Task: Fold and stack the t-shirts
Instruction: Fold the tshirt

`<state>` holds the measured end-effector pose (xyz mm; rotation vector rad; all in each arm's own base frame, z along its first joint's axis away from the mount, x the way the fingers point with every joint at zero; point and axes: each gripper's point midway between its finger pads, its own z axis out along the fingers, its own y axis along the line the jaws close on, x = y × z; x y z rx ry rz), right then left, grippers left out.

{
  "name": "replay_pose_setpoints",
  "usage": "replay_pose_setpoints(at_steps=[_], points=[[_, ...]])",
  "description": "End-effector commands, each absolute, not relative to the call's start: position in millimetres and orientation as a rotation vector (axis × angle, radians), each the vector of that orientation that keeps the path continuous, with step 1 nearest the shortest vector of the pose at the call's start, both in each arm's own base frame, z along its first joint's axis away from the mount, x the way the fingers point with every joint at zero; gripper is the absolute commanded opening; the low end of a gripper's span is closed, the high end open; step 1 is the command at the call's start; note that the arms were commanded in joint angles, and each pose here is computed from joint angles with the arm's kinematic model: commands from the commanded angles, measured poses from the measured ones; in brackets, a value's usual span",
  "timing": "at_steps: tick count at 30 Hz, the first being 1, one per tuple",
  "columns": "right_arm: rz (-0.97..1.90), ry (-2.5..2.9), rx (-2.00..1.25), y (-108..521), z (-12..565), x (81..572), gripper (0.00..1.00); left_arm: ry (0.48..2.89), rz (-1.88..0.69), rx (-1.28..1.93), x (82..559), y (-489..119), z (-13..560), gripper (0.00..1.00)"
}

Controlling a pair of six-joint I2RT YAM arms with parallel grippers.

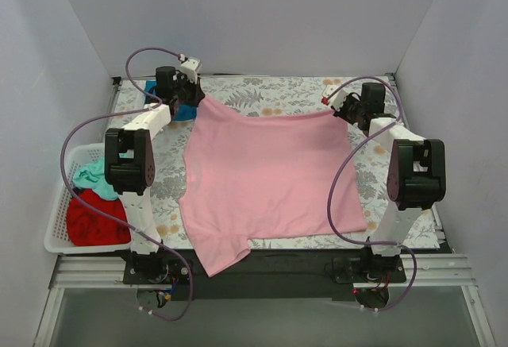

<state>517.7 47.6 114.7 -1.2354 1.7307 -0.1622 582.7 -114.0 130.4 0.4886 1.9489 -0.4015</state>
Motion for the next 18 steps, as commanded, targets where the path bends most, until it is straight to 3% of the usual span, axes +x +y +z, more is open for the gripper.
replay_pose_setpoints(at_steps=[1,9,18], points=[[-0.229,1.612,-1.249,48.7,153.8,517.1,0.01,1.827,-0.36,0.594,556.2,-124.6,190.2,0.0],[-0.215,1.571,-1.377,52.9,150.6,471.5,0.01,1.878,-0.309,0.716,460.2,-127.4,188.0,0.0],[-0.217,1.539,-1.571,49.8,123.8,424.1,0.01,2.024,-0.282,0.822,386.5,-123.5,164.4,0.0]])
